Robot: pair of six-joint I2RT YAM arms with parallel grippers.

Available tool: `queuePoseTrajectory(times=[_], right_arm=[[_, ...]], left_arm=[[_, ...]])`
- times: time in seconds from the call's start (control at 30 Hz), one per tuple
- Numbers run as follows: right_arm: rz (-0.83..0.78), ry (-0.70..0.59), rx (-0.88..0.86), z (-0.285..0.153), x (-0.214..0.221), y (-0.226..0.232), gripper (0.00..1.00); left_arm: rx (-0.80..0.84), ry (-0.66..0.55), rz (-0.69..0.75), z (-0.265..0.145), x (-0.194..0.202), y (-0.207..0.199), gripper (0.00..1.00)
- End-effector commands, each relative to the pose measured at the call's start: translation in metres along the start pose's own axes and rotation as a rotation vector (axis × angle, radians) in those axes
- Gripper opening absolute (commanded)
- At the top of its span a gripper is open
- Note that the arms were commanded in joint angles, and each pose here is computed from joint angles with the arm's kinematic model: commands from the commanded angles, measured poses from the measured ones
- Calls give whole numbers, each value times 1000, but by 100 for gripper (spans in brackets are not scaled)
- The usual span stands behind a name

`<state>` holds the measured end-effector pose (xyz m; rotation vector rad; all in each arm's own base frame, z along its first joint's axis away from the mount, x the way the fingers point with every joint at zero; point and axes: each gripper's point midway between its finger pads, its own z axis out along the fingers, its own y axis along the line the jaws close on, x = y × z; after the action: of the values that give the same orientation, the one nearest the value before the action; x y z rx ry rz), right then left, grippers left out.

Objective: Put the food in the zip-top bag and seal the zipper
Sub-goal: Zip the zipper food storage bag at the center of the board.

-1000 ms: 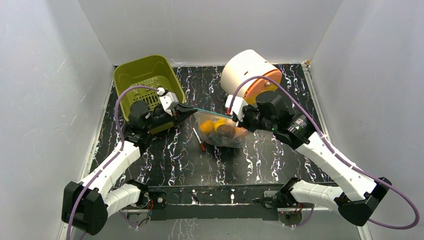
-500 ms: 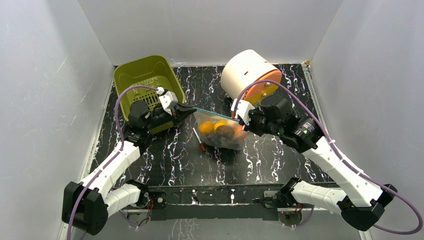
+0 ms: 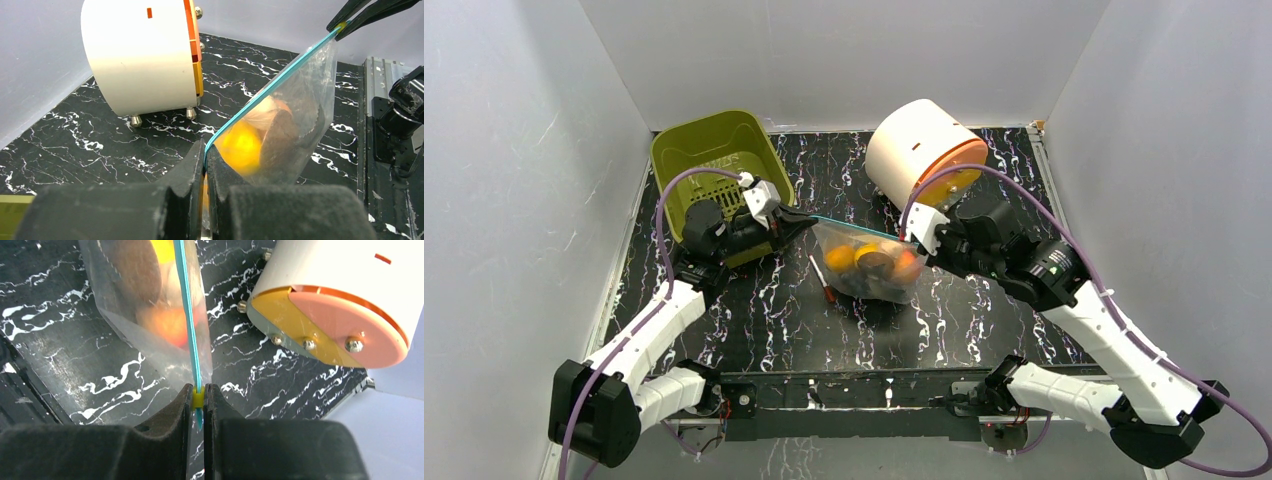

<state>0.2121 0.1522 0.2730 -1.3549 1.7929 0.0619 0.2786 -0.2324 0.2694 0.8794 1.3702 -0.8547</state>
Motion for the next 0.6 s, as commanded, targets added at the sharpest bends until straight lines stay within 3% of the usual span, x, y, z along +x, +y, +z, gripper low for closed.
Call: queuePoseTrajectory(times=[0.0,0.37,0.57], right_arm=[[12,141,129,-42,32,-19,0],[69,239,121,-56,54,-10,0],[131,80,27,-82,16,0,0]], left_arm=[[-139,-71,54,-6,-29,33,0],[-121,-109,-10,-4,-30,28,0],[67,-67,-101,-5,-38,-9,0]])
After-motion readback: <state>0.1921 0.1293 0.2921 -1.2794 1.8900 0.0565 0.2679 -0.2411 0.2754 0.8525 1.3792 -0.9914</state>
